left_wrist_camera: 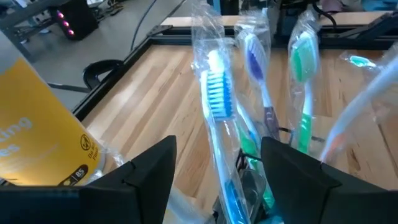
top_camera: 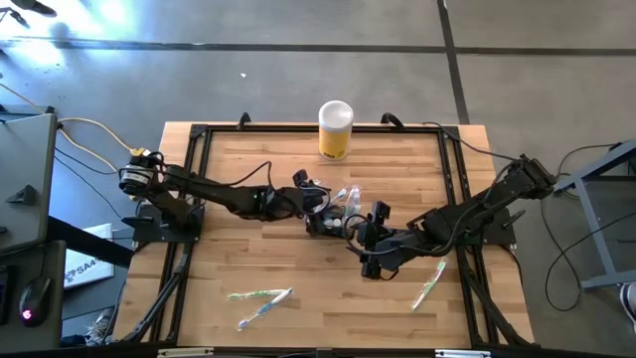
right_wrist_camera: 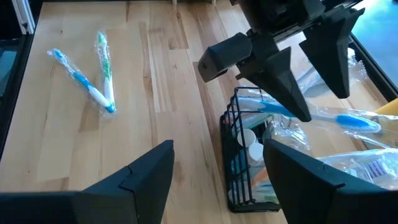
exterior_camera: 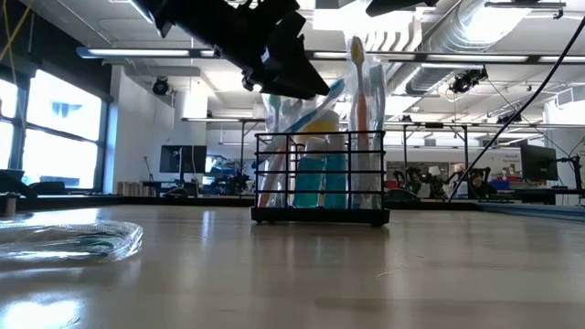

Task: Pick & Place toothbrushing station
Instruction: Put the blue toothbrush into the wire organizer

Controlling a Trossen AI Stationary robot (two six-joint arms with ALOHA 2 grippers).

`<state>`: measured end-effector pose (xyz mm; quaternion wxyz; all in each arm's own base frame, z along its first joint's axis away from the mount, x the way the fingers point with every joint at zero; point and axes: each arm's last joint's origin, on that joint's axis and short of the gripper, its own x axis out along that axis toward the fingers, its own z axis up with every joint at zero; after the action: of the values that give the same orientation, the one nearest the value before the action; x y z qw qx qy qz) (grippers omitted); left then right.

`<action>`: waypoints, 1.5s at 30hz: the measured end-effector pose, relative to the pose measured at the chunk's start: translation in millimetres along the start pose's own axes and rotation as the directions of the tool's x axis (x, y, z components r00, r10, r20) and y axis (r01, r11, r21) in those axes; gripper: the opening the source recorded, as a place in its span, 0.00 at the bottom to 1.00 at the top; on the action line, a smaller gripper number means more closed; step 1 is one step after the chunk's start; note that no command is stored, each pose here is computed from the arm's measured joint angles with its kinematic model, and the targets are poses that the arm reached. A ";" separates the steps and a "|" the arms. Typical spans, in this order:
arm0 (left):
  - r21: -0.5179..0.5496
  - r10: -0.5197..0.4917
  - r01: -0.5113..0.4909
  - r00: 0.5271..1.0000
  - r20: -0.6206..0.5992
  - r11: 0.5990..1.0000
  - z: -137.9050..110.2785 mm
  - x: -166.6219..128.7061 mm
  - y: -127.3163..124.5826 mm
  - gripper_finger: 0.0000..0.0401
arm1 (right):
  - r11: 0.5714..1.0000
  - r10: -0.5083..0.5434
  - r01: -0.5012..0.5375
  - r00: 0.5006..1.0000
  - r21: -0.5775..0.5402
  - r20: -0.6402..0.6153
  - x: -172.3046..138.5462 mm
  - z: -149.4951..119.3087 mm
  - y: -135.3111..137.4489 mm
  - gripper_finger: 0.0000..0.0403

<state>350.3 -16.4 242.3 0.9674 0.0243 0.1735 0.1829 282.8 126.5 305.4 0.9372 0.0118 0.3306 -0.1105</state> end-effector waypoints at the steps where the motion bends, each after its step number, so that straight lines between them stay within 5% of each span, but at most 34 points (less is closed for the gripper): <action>1: 0.002 -0.005 0.005 1.000 -0.005 1.000 -0.6 0.0 -0.1 0.57 | 1.000 0.000 0.000 1.000 0.000 0.000 0.0 0.0 0.0 0.59; 16: 0.001 -0.021 0.021 1.000 -0.015 1.000 -1.8 -0.1 -0.8 0.56 | 1.000 0.000 0.000 1.000 0.000 0.001 0.0 0.1 0.0 0.59; 33: 0.024 -0.020 0.021 0.999 -0.050 0.999 -5.8 0.0 -0.5 0.03 | 1.000 0.000 0.000 1.000 0.000 0.001 0.0 0.1 0.0 0.59; 45: 0.043 -0.020 0.020 1.000 0.002 0.999 -0.2 -2.7 -4.2 0.00 | 1.000 0.000 0.000 1.000 0.000 0.000 0.0 0.0 0.0 0.59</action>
<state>349.3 -21.4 242.5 0.9686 0.0436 0.1767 0.1694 282.8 126.4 305.4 0.9372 0.0115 0.3306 -0.1106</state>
